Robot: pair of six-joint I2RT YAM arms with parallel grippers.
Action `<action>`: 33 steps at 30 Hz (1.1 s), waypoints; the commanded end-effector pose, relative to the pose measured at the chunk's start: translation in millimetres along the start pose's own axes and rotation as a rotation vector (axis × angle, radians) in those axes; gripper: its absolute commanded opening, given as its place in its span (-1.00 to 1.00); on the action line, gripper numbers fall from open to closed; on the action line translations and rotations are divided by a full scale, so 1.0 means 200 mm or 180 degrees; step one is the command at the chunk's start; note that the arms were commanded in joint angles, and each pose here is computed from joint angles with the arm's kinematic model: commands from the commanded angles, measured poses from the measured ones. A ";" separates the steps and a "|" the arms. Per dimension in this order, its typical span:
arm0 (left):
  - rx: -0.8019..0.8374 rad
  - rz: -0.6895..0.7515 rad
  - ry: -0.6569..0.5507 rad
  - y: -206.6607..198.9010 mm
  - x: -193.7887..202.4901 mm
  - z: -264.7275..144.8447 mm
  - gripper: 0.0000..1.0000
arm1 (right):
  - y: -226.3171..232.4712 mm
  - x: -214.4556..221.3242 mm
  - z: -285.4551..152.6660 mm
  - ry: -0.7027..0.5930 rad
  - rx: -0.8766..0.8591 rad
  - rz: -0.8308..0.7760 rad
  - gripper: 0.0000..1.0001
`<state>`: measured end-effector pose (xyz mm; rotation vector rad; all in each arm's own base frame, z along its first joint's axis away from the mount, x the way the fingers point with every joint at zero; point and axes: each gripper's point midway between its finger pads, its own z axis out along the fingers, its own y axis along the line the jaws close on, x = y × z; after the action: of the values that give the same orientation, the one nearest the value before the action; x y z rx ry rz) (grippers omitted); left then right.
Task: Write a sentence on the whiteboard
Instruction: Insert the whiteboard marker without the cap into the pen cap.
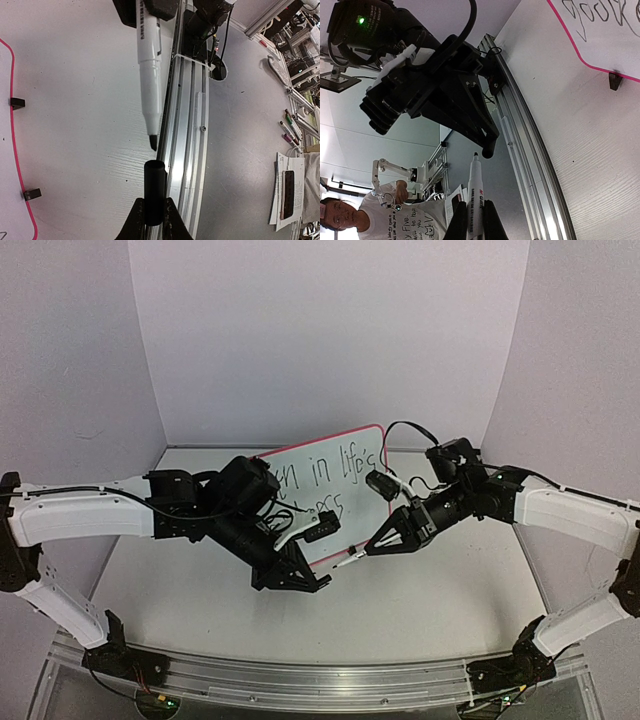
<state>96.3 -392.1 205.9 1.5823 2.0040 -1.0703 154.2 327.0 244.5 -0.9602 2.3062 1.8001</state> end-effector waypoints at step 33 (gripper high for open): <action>0.0000 0.0142 -0.0294 -0.04 -0.15 -0.07 -1.00 | -0.04 0.05 0.07 0.0153 -0.0051 0.0043 -1.00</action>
<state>96.6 -392.8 206.8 1.5729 2.0080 -1.0759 148.4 331.2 233.8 -0.9757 2.3433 1.8119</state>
